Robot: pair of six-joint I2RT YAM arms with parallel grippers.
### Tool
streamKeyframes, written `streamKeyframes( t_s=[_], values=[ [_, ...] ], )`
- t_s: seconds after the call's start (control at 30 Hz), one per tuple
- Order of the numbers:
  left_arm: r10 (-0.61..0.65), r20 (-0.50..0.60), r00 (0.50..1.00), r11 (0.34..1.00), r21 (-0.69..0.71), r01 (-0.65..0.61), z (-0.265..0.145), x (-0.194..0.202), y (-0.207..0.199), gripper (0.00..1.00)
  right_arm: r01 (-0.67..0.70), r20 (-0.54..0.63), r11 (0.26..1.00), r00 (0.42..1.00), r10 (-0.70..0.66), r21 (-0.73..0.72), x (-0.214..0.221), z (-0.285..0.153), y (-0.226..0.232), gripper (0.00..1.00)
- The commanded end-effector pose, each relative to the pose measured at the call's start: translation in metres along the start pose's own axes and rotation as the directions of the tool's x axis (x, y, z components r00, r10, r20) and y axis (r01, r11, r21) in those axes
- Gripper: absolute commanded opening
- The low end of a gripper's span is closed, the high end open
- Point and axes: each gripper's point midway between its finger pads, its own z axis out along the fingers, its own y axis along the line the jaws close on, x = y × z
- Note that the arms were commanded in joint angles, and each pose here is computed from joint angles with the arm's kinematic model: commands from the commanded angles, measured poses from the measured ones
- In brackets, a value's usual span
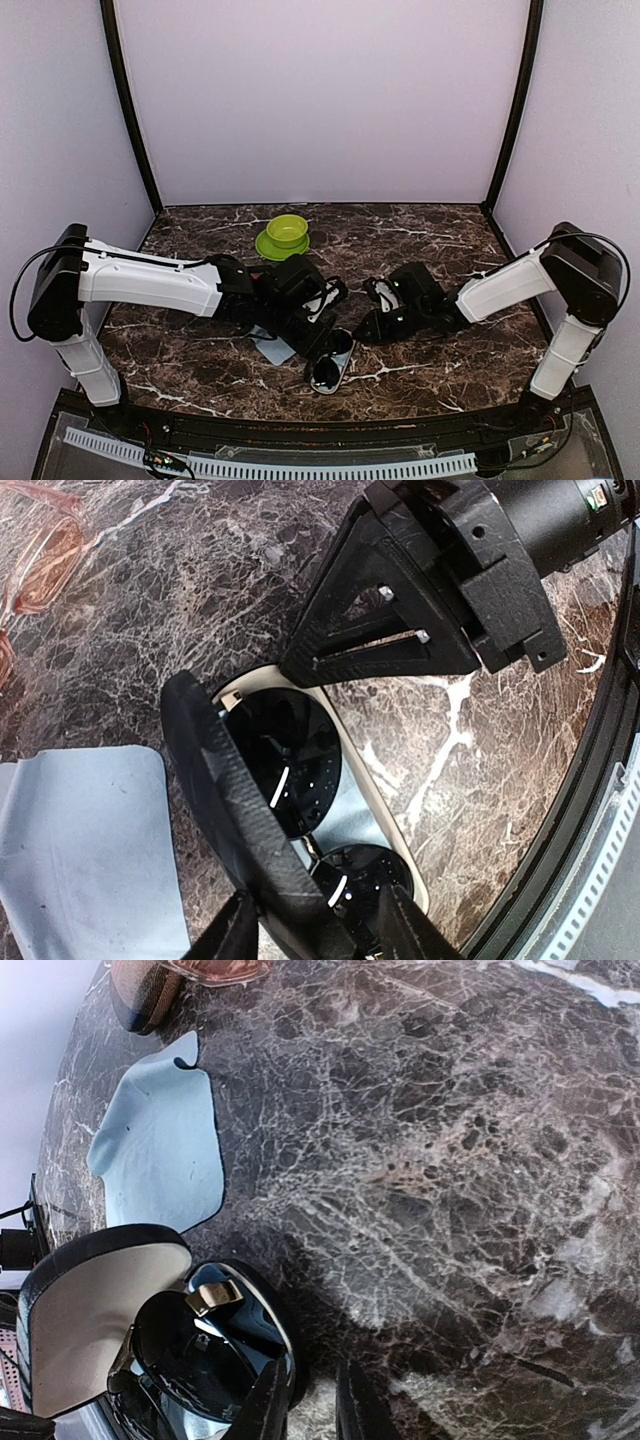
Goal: Organize the sunglasses
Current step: Close the case with sunglasses at the corner of the board.
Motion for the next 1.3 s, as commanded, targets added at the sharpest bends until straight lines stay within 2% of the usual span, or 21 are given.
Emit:
streamKeyframes(
  t_s=[0.0, 1.27],
  values=[
    [0.013, 0.008, 1.000, 1.000, 0.005, -0.013, -0.004, -0.005, -0.004, 0.44, 0.007, 0.005, 1.000, 1.000, -0.007, -0.021, -0.007, 0.003, 0.005, 0.18],
    [0.025, 0.003, 1.000, 1.000, 0.013, -0.025, -0.001, -0.002, -0.015, 0.44, 0.017, 0.009, 1.000, 1.000, -0.017, -0.019, -0.007, 0.003, 0.018, 0.07]
  ],
)
